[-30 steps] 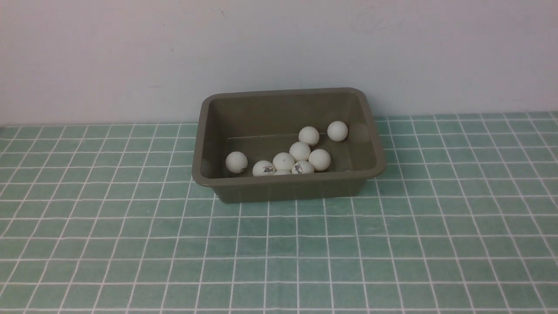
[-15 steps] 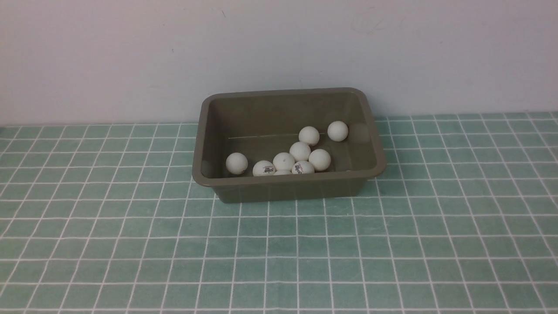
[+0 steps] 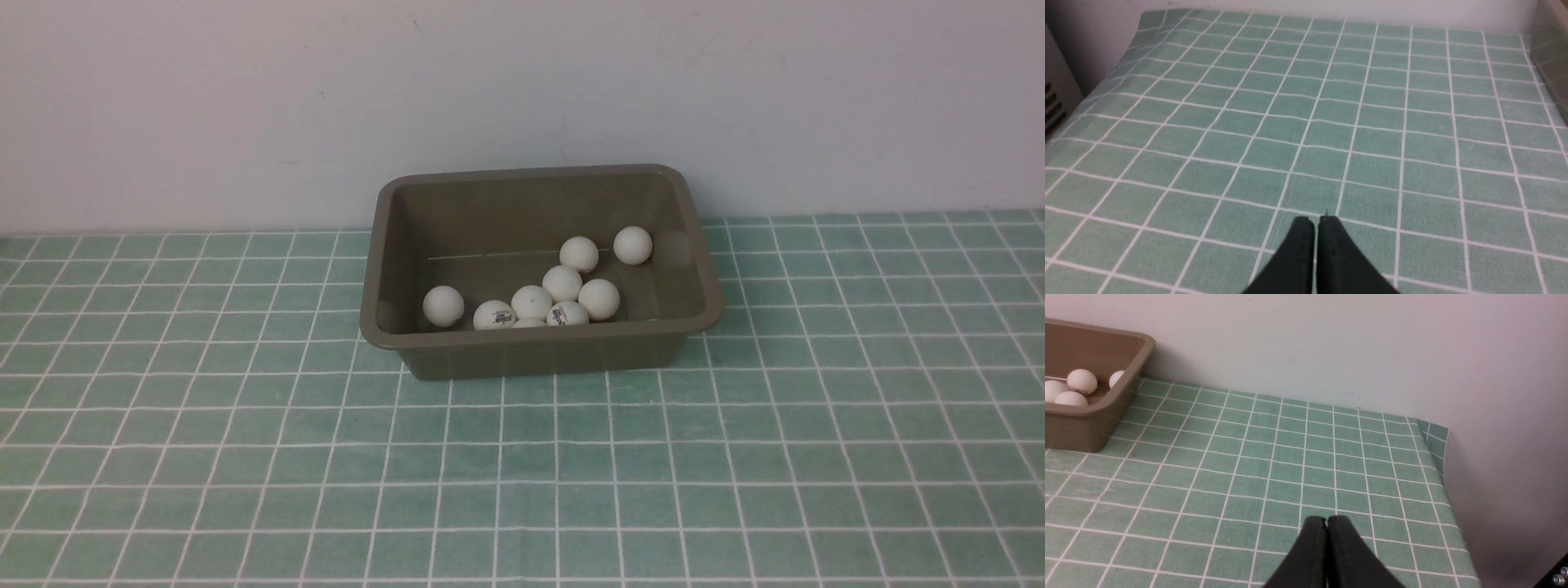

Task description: Put the table tennis balls in the box on the green coffee tablecloth.

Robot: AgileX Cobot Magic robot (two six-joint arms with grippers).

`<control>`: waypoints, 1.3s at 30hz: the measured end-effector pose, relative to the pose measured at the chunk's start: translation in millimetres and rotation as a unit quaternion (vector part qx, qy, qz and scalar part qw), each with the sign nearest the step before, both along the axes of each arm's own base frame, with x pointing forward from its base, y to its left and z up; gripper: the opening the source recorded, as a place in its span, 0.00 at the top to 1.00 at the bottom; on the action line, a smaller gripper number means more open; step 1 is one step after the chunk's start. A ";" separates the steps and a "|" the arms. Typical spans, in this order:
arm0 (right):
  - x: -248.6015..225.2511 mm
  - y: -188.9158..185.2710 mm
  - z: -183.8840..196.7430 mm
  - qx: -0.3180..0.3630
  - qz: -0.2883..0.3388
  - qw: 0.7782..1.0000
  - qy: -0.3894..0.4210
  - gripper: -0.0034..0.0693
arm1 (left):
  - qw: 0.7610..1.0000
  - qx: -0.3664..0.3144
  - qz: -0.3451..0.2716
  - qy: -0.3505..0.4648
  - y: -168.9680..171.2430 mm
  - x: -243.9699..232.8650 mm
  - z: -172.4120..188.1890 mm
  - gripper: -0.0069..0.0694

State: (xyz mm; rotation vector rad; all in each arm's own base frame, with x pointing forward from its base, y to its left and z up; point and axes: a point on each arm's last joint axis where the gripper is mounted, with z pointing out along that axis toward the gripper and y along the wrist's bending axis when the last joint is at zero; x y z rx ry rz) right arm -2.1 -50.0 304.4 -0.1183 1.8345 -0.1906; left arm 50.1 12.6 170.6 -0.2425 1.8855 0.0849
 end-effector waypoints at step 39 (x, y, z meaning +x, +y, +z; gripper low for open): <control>18.8 32.2 4.3 -0.012 -0.035 0.976 -0.216 0.98 | 1.000 -0.002 -0.002 -0.013 -0.4 1.1 0.2 0.92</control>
